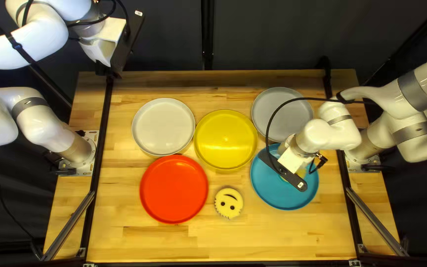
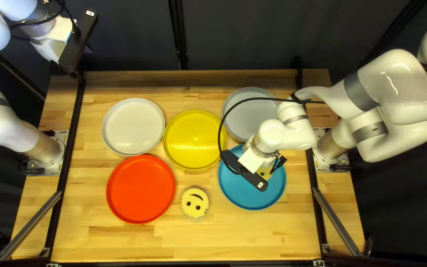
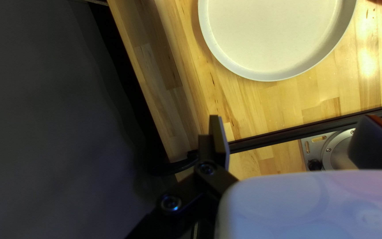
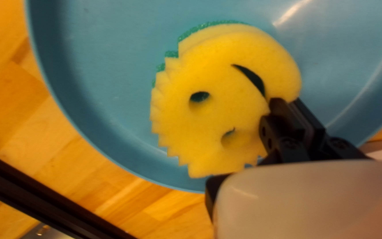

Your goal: Pick up sponge and scrub the plate

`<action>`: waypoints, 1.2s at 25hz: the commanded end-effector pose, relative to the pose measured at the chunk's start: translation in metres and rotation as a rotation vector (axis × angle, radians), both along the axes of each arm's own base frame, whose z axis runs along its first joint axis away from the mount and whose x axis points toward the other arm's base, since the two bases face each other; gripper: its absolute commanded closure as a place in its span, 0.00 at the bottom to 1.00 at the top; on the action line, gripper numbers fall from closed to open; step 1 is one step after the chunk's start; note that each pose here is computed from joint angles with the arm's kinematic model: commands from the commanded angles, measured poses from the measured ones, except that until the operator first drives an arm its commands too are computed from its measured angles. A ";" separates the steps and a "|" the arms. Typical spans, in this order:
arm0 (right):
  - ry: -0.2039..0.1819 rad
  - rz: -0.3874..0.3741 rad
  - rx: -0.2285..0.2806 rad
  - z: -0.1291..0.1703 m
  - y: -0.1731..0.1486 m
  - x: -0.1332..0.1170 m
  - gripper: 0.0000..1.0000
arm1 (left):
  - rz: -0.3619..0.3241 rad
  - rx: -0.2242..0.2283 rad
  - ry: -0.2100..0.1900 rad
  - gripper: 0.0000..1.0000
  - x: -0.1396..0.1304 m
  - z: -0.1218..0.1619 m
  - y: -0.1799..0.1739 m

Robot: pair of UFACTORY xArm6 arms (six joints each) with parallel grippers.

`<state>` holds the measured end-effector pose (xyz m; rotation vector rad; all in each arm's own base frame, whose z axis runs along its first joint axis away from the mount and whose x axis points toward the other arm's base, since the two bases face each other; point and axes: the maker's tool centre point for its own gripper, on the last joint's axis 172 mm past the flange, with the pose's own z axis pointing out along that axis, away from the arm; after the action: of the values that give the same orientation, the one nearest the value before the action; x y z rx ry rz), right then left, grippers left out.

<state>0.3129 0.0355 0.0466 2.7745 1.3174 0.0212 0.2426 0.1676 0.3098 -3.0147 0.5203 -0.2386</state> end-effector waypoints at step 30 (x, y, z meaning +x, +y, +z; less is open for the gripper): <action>-0.017 0.009 0.033 0.000 0.010 0.004 1.00 | 0.000 0.000 0.000 0.00 0.000 0.000 0.000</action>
<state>0.2994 0.0627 0.0491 2.7857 1.3367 0.0439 0.2426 0.1676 0.3098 -3.0147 0.5203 -0.2386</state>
